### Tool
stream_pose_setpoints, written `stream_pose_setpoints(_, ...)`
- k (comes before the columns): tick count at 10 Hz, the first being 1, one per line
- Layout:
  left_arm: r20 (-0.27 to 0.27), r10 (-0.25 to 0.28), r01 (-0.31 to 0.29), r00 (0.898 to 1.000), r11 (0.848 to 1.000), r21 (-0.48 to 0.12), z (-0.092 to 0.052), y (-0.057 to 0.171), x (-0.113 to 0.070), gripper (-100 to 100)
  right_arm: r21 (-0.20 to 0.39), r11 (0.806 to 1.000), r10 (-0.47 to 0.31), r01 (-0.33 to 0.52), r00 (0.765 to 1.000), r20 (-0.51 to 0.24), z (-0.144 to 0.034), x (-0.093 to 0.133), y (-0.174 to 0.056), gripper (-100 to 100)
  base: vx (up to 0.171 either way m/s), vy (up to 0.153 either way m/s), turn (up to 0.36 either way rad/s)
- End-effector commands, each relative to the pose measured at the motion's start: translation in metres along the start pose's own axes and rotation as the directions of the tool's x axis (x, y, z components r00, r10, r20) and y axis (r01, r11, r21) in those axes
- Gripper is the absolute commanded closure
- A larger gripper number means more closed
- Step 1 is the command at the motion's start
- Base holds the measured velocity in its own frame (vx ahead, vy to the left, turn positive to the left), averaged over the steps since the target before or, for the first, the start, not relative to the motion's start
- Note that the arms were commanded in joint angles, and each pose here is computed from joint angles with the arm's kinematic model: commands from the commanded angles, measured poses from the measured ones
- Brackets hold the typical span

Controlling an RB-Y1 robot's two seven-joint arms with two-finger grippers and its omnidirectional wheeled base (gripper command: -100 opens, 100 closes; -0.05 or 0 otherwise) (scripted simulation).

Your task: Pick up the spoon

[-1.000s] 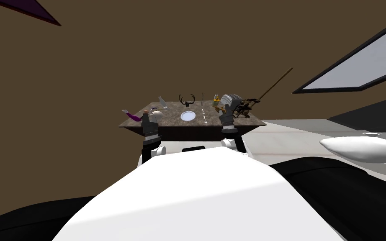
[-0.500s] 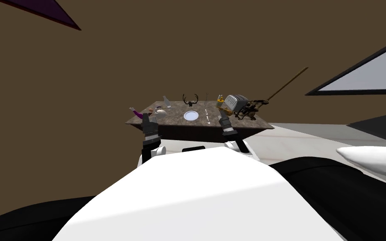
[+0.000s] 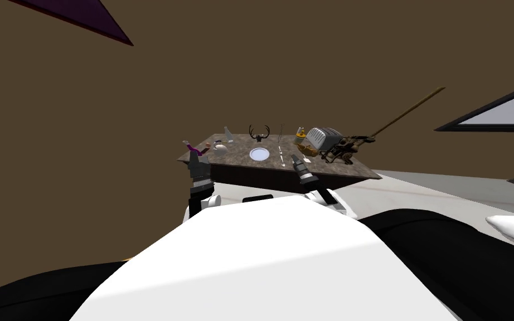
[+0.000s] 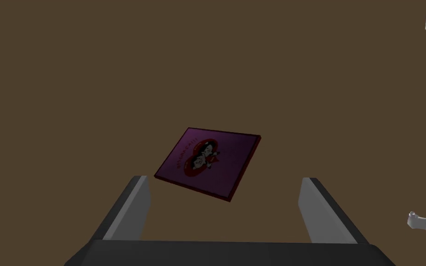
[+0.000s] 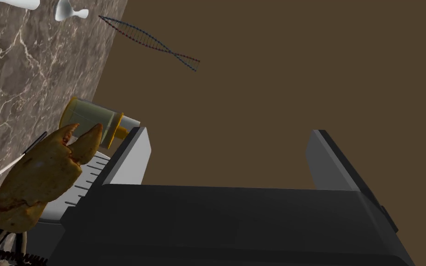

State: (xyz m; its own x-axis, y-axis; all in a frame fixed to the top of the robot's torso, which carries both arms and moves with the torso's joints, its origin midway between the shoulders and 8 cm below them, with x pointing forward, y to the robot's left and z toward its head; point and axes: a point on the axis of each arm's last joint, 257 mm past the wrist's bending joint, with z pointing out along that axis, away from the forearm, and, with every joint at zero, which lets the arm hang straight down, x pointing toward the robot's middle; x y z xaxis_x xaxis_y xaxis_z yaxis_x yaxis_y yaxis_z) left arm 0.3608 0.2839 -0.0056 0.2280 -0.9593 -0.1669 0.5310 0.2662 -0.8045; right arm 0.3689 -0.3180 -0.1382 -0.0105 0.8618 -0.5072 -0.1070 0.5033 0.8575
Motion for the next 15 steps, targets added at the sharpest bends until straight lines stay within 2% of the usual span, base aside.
stream_pose_setpoints(1,0.0,0.0,0.0,1.0,1.0,0.0,0.0,0.0,0.0,0,0.084,0.995,-0.059,0.062,0.997,-0.045,-0.007,0.003,-0.03,-100,0.032,0.056,0.159)
stream_pose_setpoints(2,0.0,0.0,0.0,1.0,1.0,0.0,0.0,0.0,0.0,0,0.089,0.994,-0.059,0.062,0.997,-0.046,-0.007,0.003,-0.031,-100,0.023,0.036,0.061)
stream_pose_setpoints(3,0.0,0.0,0.0,1.0,1.0,0.0,0.0,0.0,0.0,0,0.142,0.984,-0.093,0.103,0.993,-0.077,-0.014,0.003,-0.051,-100,0.017,0.031,0.116)
stream_pose_setpoints(5,0.0,0.0,0.0,1.0,1.0,0.0,0.0,0.0,0.0,0,0.24,0.953,-0.153,0.183,0.979,-0.139,-0.031,0.0,-0.089,-100,0.033,0.045,0.195)
stream_pose_setpoints(6,0.0,0.0,0.0,1.0,1.0,0.0,0.0,0.0,0.0,0,0.24,0.952,-0.158,0.189,0.977,-0.145,-0.031,0.0,-0.089,-100,0.029,0.04,0.051)
stream_pose_setpoints(8,0.0,0.0,0.0,1.0,1.0,0.0,0.0,0.0,0.0,0,0.326,0.904,-0.215,0.278,0.952,-0.217,-0.051,-0.006,-0.125,-100,0.033,0.039,0.147)
stream_pose_setpoints(9,0.0,0.0,0.0,1.0,1.0,0.0,0.0,0.0,0.0,0,0.326,0.903,-0.216,0.279,0.952,-0.218,-0.051,-0.006,-0.125,-100,0.026,0.034,0.065)
stream_pose_setpoints(11,0.0,0.0,0.0,1.0,1.0,0.0,0.0,0.0,0.0,0,0.397,0.843,-0.261,0.363,0.921,-0.288,-0.073,-0.015,-0.157,-100,0.036,0.035,0.141)
stream_pose_setpoints(12,0.0,0.0,0.0,1.0,1.0,0.0,0.0,0.0,0.0,0,0.396,0.841,-0.265,0.369,0.918,-0.294,-0.073,-0.016,-0.158,-100,0.034,0.033,0.068)
stream_pose_setpoints(15,0.0,0.0,0.0,1.0,1.0,0.0,0.0,0.0,0.0,0,0.471,0.728,-0.323,0.498,0.855,-0.407,-0.107,-0.037,-0.199,-100,0.036,0.042,0.157)
